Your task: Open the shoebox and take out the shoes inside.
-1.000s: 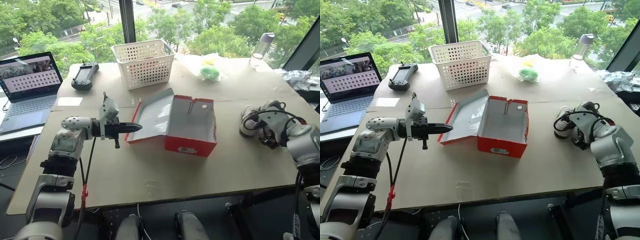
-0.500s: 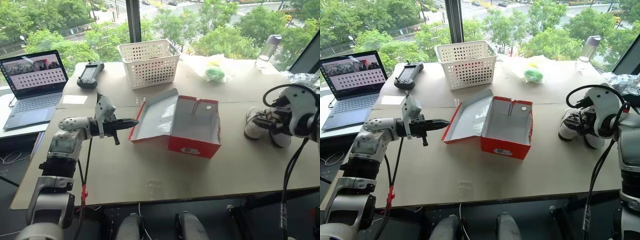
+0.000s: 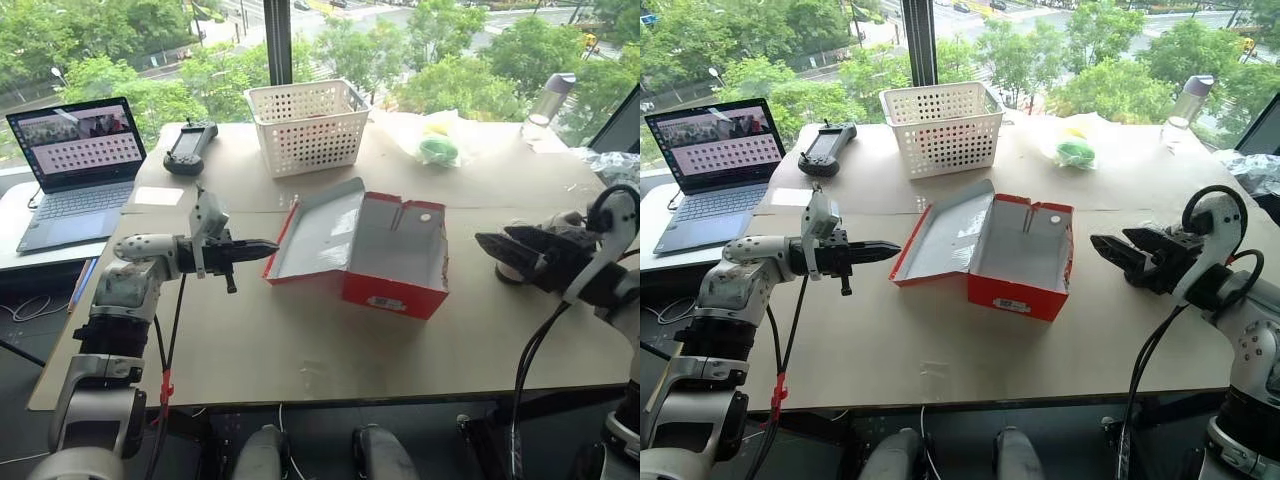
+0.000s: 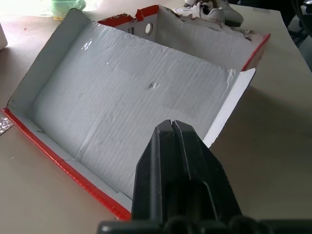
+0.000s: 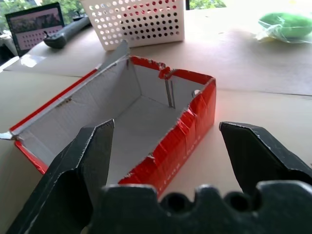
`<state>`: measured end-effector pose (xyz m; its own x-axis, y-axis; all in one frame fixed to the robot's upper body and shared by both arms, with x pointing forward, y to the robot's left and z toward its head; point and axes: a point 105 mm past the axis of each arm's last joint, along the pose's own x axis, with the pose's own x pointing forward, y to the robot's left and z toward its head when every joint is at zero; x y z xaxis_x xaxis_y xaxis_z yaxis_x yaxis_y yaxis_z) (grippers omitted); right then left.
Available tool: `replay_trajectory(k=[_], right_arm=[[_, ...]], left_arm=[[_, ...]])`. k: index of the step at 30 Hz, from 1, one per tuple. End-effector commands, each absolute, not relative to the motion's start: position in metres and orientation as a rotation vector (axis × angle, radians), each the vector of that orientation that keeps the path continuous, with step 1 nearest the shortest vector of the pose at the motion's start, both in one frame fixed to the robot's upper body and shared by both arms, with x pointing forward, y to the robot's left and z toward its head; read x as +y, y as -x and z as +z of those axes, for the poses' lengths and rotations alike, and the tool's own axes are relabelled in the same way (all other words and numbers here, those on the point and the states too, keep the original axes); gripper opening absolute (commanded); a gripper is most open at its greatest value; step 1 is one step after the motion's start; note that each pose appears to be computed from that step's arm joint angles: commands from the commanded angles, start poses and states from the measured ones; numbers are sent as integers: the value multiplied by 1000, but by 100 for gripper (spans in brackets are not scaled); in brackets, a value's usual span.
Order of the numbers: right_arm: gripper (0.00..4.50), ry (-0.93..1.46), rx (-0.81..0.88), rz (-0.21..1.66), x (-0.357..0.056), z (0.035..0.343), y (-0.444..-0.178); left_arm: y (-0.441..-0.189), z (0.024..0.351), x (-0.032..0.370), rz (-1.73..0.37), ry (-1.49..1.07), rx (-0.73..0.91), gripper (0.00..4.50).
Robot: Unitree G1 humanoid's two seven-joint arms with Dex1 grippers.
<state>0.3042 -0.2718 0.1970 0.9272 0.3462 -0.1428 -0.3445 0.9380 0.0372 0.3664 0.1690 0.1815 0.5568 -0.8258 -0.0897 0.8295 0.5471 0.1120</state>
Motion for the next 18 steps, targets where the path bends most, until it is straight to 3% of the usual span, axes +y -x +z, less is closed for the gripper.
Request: replay_trajectory(k=[1, 8, 14, 18], right_arm=[[412, 108, 128, 257, -274, 191, -302], [412, 165, 35, 51, -297, 174, -295], [412, 197, 34, -5, -303, 149, -288], [412, 210, 36, 6, -293, 137, -289]], left_arm=[[-379, 203, 198, -608, -59, -134, 0], [-354, 174, 251, 2, 57, -178, 0], [-317, 118, 247, 139, 10, -57, 0], [-309, 102, 244, 131, 35, -21, 0]])
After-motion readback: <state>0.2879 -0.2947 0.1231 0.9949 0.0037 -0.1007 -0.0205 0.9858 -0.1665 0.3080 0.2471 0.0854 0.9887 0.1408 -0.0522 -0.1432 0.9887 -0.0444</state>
